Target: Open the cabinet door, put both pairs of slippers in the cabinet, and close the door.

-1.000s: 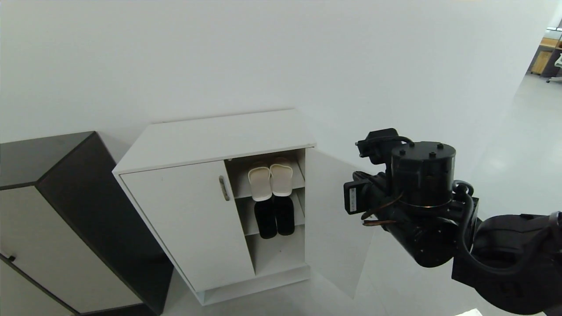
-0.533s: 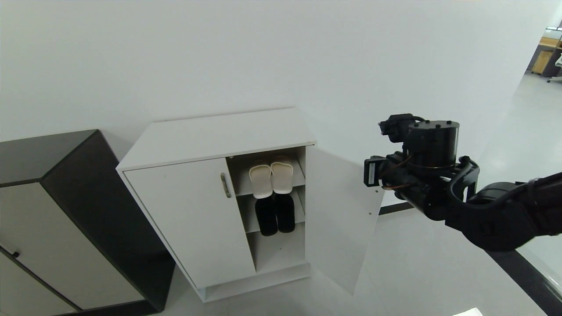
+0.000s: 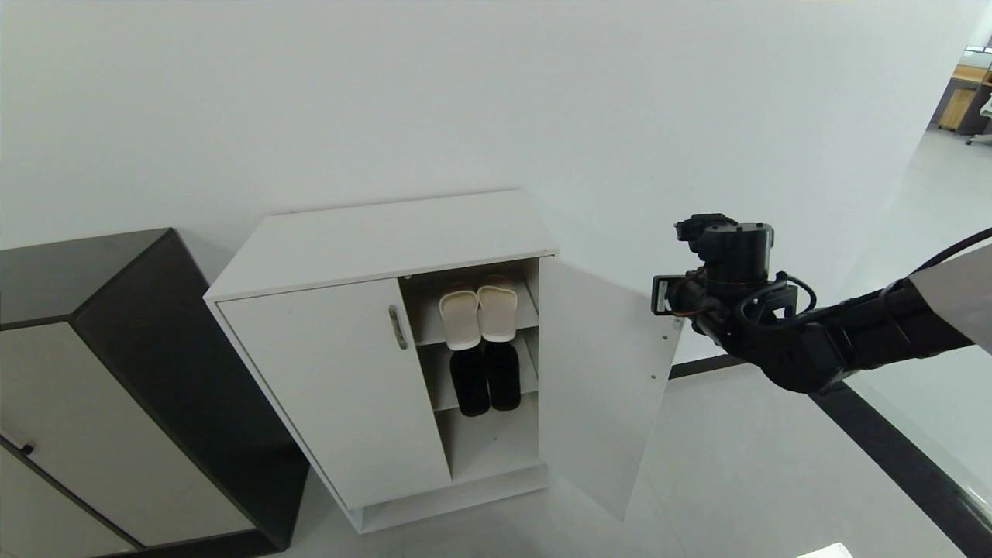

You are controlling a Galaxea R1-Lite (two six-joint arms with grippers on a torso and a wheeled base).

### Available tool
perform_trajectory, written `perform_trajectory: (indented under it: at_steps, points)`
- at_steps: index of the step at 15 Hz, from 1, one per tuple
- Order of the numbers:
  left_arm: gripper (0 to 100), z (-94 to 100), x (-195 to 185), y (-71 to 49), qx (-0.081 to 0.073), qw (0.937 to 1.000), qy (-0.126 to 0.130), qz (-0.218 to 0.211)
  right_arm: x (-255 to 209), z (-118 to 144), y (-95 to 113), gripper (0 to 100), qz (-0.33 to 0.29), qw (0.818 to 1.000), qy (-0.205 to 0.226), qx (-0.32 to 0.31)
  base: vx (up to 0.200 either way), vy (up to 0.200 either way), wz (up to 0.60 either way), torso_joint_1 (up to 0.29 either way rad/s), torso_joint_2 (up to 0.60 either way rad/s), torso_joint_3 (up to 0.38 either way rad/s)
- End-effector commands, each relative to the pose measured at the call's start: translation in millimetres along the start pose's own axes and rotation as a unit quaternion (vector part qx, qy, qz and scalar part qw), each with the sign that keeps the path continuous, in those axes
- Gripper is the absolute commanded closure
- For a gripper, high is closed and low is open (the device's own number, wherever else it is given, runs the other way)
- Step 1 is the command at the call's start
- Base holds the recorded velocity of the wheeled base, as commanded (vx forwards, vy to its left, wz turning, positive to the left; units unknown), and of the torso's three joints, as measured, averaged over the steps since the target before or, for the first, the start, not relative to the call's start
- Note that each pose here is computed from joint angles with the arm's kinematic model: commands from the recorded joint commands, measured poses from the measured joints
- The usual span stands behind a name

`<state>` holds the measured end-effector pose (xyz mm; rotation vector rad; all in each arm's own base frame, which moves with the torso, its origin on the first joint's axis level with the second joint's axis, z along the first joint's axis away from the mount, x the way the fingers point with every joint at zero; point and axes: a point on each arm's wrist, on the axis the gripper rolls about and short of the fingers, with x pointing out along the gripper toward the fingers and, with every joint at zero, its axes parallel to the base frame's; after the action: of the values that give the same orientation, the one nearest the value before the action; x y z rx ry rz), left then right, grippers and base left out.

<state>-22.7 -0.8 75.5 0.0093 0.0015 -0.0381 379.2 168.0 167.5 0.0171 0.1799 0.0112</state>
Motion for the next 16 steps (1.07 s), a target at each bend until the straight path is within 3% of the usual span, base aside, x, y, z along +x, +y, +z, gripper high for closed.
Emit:
perform_trajectory:
  at_steps: [1,16]
  points:
    - [100,0.0,0,0.0,0.001,1.0,0.001,0.0,13,-13,-1,100,-0.002,1.0,0.014,-0.004,0.0,0.0,0.0,0.0,0.0,0.0]
    - [100,0.0,0,0.0,0.0,1.0,0.001,0.0,21,-26,-2,100,-0.007,1.0,0.029,-0.009,0.0,0.0,0.0,0.0,0.0,0.0]
